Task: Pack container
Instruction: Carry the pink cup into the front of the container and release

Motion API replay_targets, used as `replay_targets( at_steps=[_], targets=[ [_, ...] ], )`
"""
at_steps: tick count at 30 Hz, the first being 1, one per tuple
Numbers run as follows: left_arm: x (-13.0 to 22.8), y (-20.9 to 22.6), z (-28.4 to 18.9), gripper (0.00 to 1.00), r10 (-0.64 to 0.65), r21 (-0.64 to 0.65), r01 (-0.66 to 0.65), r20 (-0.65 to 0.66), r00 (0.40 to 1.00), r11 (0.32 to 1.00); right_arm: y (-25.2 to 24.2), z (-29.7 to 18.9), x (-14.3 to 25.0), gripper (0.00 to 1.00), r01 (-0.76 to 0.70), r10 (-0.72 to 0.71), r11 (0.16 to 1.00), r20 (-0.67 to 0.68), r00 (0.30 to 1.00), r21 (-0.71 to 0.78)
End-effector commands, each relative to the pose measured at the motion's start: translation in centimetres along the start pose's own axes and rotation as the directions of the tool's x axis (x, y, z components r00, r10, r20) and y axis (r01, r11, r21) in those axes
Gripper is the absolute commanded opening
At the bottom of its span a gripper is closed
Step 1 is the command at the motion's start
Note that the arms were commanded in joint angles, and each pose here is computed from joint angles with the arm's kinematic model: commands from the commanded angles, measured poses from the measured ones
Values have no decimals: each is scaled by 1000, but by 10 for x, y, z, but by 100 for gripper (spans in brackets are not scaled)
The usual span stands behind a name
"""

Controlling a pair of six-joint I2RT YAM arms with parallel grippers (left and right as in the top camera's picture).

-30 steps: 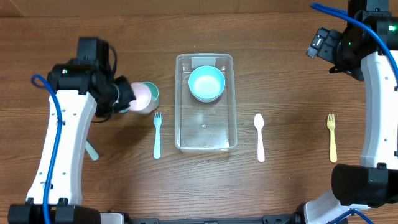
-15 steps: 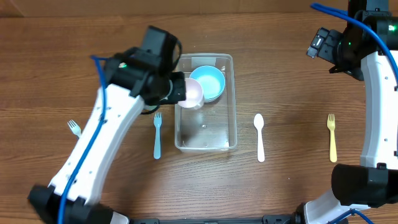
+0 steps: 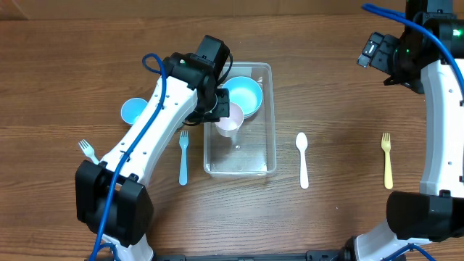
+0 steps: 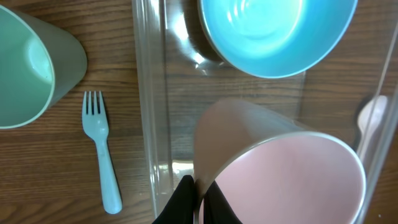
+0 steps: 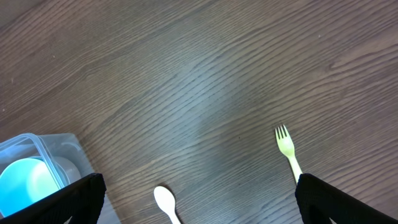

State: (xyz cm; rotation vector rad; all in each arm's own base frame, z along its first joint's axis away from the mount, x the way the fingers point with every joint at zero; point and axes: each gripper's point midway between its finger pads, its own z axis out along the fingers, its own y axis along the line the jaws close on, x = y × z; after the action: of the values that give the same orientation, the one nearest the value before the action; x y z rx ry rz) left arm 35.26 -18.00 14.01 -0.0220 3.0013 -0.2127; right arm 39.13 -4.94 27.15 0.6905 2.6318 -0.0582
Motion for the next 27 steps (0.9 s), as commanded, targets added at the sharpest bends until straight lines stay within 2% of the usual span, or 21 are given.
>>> replay_targets(
  at_steps=[1,7,15,21,23,25,27],
  targets=[
    [-8,-1,0,6,27,-19,-27,26,999,999,1,-4,-2,100,-6,6,1000,13,1000,-7],
    [-8,-7,9,6,42,-17,-41,22,999,999,1,-4,-2,100,-6,6,1000,14,1000,-7],
    [-3,-15,58,4,57,-51,-60,-60,997,997,1,-4,-2,100,-6,6,1000,13,1000,-7],
    [-3,-15,58,5,58,-52,-61,-61,996,997,1,-4,-2,100,-6,6,1000,13,1000,-7],
    [-3,-15,58,12,58,-52,-61,-60,997,997,1,-4,-2,100,-6,6,1000,13,1000,-7],
    [-4,-13,58,36,58,-59,-61,-57,997,996,1,-4,-2,100,-6,6,1000,14,1000,-7],
    [-4,-12,58,41,57,-69,-61,-55,997,996,1,-4,-2,100,-6,6,1000,14,1000,-7]
  ],
)
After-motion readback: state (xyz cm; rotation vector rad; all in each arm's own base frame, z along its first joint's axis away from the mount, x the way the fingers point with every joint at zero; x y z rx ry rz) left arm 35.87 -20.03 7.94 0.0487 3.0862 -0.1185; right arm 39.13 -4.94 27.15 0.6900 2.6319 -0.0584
